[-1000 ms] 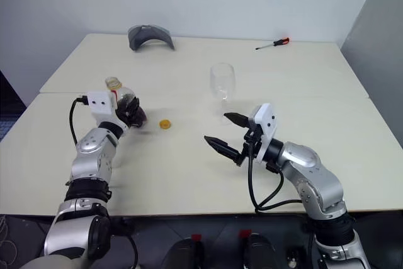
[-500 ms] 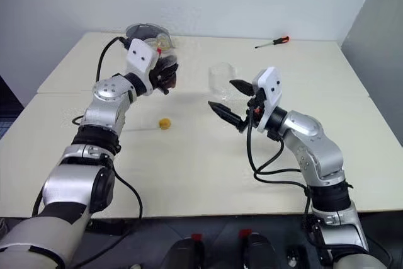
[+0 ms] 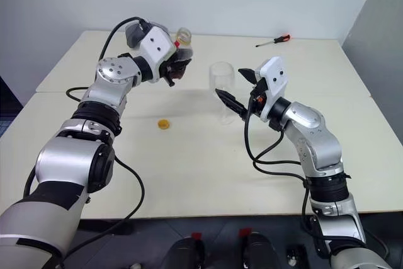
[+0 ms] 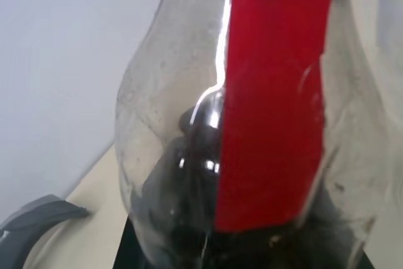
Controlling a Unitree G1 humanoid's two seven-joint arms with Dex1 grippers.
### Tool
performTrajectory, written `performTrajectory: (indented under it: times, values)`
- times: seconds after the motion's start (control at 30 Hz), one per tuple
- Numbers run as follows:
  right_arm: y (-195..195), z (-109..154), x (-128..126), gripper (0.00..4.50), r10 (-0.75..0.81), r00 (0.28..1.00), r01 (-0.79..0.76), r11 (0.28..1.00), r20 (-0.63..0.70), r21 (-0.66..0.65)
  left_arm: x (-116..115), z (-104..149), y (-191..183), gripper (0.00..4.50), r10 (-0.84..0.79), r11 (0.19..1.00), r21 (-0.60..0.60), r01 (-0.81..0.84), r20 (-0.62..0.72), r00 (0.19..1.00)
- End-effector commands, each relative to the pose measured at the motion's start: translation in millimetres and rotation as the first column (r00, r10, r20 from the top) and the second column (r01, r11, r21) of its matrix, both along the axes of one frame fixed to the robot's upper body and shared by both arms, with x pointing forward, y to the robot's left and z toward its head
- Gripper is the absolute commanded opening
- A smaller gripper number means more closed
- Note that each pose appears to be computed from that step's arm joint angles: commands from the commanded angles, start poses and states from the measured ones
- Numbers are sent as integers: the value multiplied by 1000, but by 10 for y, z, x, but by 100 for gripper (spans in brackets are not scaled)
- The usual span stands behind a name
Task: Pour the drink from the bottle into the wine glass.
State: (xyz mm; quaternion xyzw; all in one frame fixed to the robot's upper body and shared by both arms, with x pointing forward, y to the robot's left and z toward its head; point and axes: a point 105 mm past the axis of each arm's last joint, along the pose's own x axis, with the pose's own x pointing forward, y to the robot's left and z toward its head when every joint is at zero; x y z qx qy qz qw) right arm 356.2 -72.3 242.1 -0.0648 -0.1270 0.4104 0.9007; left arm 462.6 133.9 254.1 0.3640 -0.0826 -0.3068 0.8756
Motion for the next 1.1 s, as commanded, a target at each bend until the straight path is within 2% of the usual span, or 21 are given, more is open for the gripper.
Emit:
performTrajectory:
  times: [0.03,0.5,0.77,1.1]
  values:
    - [-18,248,-3,450,-17,996,15,1000,91,25,-28,320,-92,106,-32,996,82,21,130,991]
    - [-33,311,41,450,-47,992,44,999,117,24,-8,465,-242,106,-37,973,228,-23,256,966]
    - [-49,316,49,450,-53,992,50,998,117,25,1,527,-304,106,-56,928,363,-87,363,930]
    - [-45,314,57,450,-54,992,51,998,115,23,-2,579,-375,106,-89,889,442,-122,428,900]
